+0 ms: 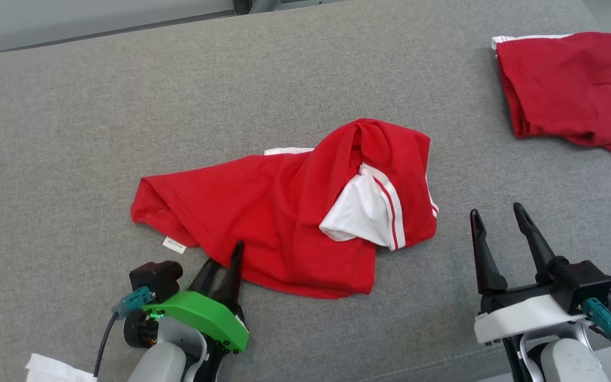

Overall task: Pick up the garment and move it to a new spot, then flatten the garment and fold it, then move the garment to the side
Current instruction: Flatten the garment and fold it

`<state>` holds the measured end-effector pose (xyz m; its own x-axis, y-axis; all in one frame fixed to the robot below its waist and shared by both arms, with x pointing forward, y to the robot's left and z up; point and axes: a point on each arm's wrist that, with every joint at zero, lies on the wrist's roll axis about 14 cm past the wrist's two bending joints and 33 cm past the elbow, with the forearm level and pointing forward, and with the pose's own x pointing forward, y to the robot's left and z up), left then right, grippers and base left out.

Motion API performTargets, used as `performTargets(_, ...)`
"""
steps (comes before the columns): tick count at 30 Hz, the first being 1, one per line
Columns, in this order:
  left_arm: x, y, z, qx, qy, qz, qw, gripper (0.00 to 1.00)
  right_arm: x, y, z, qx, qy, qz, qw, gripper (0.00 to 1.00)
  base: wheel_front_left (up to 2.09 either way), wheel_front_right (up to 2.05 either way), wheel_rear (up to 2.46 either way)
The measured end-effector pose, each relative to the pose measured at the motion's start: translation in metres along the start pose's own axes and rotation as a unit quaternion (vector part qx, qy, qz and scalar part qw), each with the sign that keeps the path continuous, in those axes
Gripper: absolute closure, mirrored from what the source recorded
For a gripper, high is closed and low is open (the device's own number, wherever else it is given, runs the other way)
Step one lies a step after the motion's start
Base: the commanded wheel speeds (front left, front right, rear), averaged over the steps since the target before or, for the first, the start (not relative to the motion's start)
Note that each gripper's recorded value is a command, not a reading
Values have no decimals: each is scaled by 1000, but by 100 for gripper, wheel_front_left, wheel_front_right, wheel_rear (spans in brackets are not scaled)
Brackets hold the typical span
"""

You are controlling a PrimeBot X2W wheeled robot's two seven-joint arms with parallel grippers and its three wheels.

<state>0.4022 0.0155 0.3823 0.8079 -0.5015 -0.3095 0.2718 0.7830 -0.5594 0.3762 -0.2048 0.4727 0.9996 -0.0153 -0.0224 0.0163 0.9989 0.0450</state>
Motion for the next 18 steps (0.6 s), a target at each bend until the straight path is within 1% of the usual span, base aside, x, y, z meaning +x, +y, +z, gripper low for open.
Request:
performTargets(3,2,-3,9,-2,-7,-8,1000,100,0,-2,2,2,-3,-3,1000,0,0,0,0)
performTargets(5,2,-5,23,-3,-18,-17,1000,100,0,-3,3,2,-5,-5,1000,0,0,0,0)
performTargets(9,-3,3,75,28,-59,-18,998,100,-2,-4,3,5,-5,-6,1000,0,0,0,0)
performTargets(12,-13,14,110,50,-73,-5,996,100,-3,-2,3,9,-5,-4,1000,0,0,0,0)
performTargets(13,-16,19,119,51,-71,2,996,100,-3,-1,3,11,-5,-3,1000,0,0,0,0)
performTargets(16,-27,44,138,87,-49,39,994,100,-3,1,2,14,-4,-1,1000,0,0,0,0)
performTargets(18,-29,55,149,75,-38,56,995,100,-2,1,2,14,-3,-1,1000,0,0,0,0)
